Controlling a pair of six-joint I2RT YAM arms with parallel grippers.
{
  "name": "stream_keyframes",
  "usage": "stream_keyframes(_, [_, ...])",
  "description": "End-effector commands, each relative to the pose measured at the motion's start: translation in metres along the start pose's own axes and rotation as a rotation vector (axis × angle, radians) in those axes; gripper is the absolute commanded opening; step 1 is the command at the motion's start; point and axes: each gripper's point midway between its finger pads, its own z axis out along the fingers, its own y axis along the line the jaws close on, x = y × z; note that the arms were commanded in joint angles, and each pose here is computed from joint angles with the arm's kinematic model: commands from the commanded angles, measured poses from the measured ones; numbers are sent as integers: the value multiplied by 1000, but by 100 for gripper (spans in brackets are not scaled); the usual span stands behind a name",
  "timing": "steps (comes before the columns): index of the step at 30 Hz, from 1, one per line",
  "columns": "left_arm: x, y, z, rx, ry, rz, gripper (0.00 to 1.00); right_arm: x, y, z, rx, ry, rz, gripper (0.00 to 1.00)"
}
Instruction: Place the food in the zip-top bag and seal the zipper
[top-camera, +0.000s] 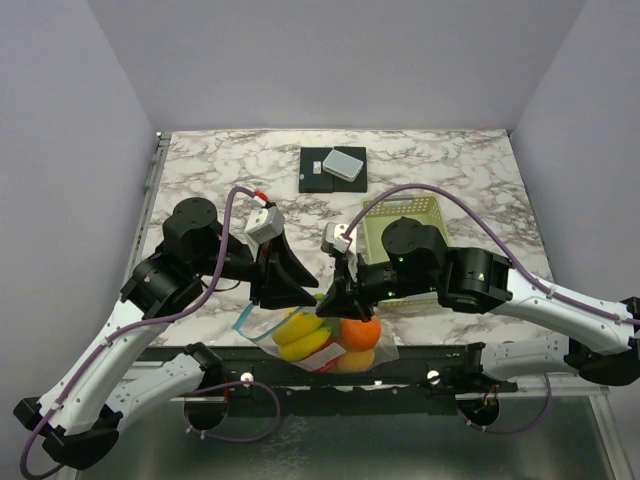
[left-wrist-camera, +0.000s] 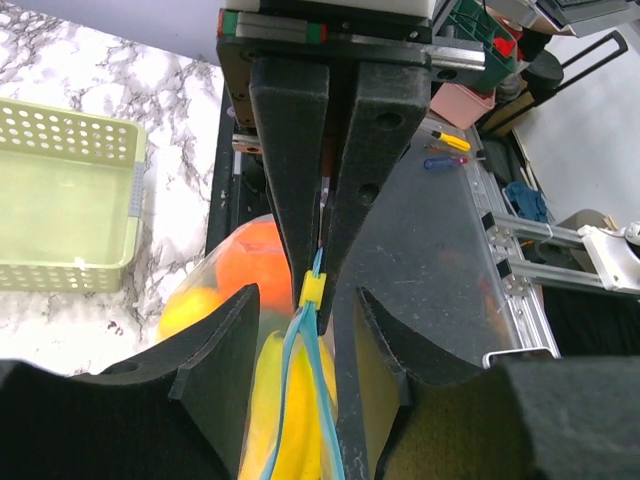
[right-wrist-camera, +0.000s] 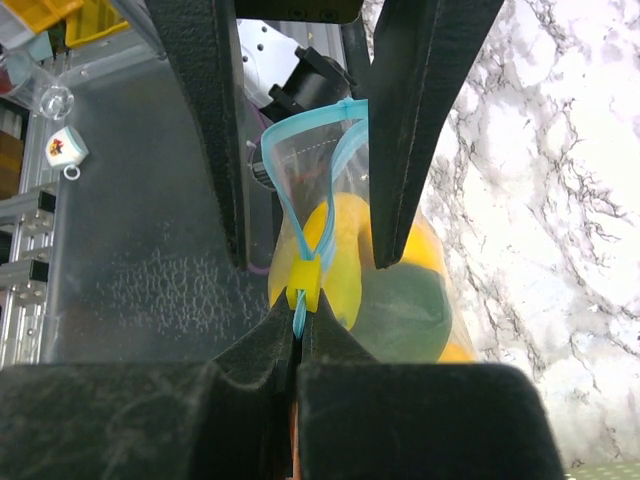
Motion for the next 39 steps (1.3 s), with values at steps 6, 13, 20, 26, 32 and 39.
stream_keyframes(6, [-3,-10,-2,49,-8,52,38,-18,11,3,-38,-29,32,1])
stream_keyframes(13, [3,-9,-2,42,-5,37,32,-20,11,2,-30,-42,42,1])
stream_keyframes(20, [5,-8,-2,37,-2,25,29,-22,9,2,-18,-50,49,1])
stream_keyframes(26, [6,-8,-1,44,2,23,24,-24,7,2,-9,-53,52,1])
stream_keyframes(32, [9,-6,-1,45,6,12,23,-26,7,1,-3,-64,54,1])
stream_keyframes(39, [10,-2,1,30,8,-2,25,-27,6,1,-1,-67,53,1])
